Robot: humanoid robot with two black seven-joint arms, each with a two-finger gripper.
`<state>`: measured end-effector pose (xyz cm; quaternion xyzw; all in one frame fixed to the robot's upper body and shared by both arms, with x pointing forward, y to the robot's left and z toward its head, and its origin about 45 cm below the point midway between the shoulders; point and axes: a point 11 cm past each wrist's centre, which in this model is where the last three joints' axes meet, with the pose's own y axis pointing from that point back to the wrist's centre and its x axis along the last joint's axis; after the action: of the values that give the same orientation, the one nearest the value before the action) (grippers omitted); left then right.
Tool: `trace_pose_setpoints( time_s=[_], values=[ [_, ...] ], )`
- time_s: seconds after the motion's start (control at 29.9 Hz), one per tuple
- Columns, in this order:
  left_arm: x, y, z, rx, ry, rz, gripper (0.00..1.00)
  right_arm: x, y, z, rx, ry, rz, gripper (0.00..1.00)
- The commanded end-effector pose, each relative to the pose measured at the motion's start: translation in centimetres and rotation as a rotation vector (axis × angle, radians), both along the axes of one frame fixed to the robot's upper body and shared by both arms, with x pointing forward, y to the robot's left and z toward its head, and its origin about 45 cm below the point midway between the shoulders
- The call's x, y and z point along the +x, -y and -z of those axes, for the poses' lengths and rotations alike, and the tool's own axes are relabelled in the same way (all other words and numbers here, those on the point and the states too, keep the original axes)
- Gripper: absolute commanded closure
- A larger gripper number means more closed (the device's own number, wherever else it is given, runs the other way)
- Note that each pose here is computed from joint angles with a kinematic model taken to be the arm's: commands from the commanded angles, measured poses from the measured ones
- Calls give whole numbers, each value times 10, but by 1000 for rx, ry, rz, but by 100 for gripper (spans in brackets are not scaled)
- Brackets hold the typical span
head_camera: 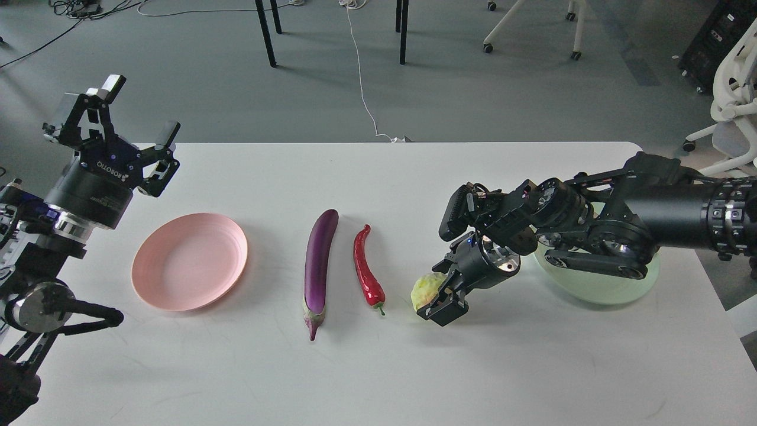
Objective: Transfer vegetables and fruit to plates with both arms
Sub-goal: 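Carry the pear with the right gripper onto the green plate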
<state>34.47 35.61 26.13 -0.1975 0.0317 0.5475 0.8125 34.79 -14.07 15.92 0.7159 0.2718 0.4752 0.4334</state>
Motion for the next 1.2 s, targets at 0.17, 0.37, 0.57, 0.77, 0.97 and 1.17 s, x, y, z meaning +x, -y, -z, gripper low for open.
trace_pose_setpoints(
  time_s=[0.17, 0.37, 0.57, 0.77, 0.97, 1.17],
  values=[
    [0, 0, -1, 1, 2, 1, 2, 7, 7, -8, -9, 20, 10, 57],
    [0, -1, -2, 4, 3, 1, 2, 34, 41, -55, 10, 119, 84, 57],
    [0, 1, 0, -1, -1, 5, 2, 53, 106, -88, 11, 217, 217, 56],
    [0, 4, 3, -6, -6, 10, 2, 48, 180, -95, -88, 275, 290, 56],
    [-1, 7, 5, -11, -10, 15, 2, 27, 217, -72, -131, 223, 348, 50],
    [0, 8, 5, -11, -8, 14, 2, 9, 237, -47, -137, 181, 387, 36]
  ],
)
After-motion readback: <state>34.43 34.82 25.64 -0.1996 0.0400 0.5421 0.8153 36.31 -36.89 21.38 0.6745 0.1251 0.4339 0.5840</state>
